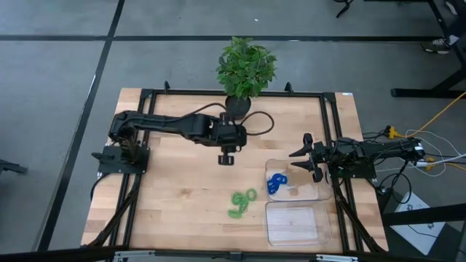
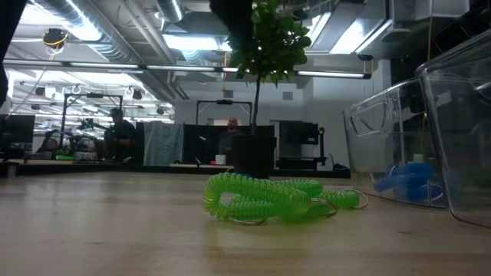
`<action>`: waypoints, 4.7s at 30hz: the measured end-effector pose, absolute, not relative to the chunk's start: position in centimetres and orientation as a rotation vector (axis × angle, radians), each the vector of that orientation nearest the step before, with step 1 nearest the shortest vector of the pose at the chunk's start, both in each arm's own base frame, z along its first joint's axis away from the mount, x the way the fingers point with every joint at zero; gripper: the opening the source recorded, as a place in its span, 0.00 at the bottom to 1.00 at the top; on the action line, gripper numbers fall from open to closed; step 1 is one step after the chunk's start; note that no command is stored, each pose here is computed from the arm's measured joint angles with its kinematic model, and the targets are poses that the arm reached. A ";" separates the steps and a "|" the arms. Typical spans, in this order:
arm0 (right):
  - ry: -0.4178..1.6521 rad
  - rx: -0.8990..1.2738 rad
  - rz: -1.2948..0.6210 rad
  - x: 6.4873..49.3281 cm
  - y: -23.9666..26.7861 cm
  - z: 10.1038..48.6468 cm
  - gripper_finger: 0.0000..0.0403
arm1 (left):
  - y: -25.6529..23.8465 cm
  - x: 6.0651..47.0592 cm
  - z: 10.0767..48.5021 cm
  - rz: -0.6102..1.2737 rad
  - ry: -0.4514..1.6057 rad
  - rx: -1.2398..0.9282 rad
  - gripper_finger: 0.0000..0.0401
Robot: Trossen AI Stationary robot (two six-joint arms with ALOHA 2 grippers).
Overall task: Sort spring keychains
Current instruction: Put the blue spring keychain in the top transparent bin
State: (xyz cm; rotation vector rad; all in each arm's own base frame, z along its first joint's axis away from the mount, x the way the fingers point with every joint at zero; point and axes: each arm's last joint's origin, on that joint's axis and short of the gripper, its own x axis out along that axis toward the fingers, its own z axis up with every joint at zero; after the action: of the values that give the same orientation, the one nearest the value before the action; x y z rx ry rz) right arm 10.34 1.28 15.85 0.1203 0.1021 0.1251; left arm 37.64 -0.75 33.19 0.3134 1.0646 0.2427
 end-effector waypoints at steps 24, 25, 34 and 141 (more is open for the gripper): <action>0.102 0.120 0.125 10.3 1.3 15.8 0.38 | 5.5 36.9 23.0 0.137 1.218 0.429 0.32; 0.102 0.120 0.125 10.3 1.3 15.8 0.38 | 5.5 36.8 22.7 0.125 1.221 0.444 0.32; 0.102 0.120 0.125 10.3 1.3 15.8 0.38 | 6.5 37.3 20.3 0.044 1.186 0.455 0.32; 0.102 0.120 0.125 10.3 1.3 15.8 0.38 | 0.8 33.7 36.6 0.074 0.285 -0.117 0.03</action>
State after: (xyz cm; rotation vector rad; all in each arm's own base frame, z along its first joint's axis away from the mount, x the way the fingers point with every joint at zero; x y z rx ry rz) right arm 10.34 1.28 15.85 0.1203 0.1023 0.1250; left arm 33.72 0.82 36.60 -0.1170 0.2852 0.0741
